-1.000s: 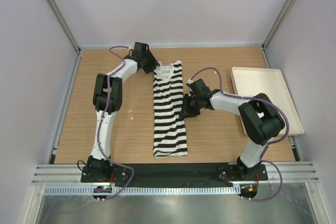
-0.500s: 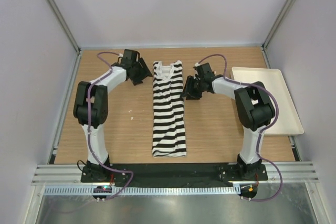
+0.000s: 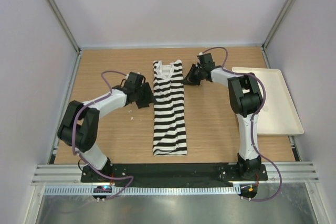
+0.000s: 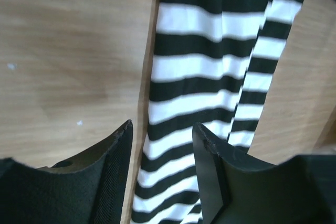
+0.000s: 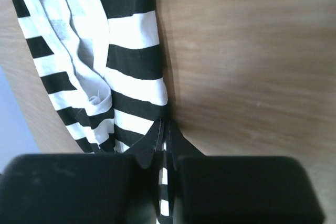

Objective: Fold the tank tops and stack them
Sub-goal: Fold the tank top

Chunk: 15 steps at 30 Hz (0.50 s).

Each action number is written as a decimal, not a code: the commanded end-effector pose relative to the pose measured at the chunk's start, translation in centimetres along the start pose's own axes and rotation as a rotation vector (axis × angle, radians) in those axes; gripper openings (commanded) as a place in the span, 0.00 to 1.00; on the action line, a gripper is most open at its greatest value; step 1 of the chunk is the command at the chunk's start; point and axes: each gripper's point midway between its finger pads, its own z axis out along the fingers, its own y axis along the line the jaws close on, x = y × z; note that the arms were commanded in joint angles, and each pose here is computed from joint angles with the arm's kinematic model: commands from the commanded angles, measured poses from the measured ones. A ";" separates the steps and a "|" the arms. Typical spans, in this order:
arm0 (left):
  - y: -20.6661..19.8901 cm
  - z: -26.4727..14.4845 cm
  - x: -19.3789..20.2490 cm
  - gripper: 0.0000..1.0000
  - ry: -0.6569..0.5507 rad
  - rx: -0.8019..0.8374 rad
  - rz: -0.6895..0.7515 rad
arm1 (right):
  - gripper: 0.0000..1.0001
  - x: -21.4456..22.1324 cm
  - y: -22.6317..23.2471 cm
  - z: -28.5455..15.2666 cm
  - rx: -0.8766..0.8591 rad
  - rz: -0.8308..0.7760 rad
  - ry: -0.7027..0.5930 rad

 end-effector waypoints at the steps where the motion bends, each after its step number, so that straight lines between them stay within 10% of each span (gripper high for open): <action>1: -0.5 -2.2 -0.2 0.50 -0.065 0.039 0.029 | 0.04 -2.9 -0.1 0.8 -0.004 0.050 -0.081; 7: 0.6 -5.0 2.6 0.48 -0.086 0.023 0.069 | 0.02 -6.1 -1.9 0.6 -0.003 0.118 -0.179; 11: 0.8 -6.1 4.7 0.47 -0.065 0.010 0.104 | 0.38 -6.4 -1.1 0.3 -0.033 0.114 -0.163; 15: 0.4 -6.8 7.3 0.47 -0.032 0.019 0.132 | 0.45 -5.3 -0.6 -2.4 -0.017 0.059 -0.166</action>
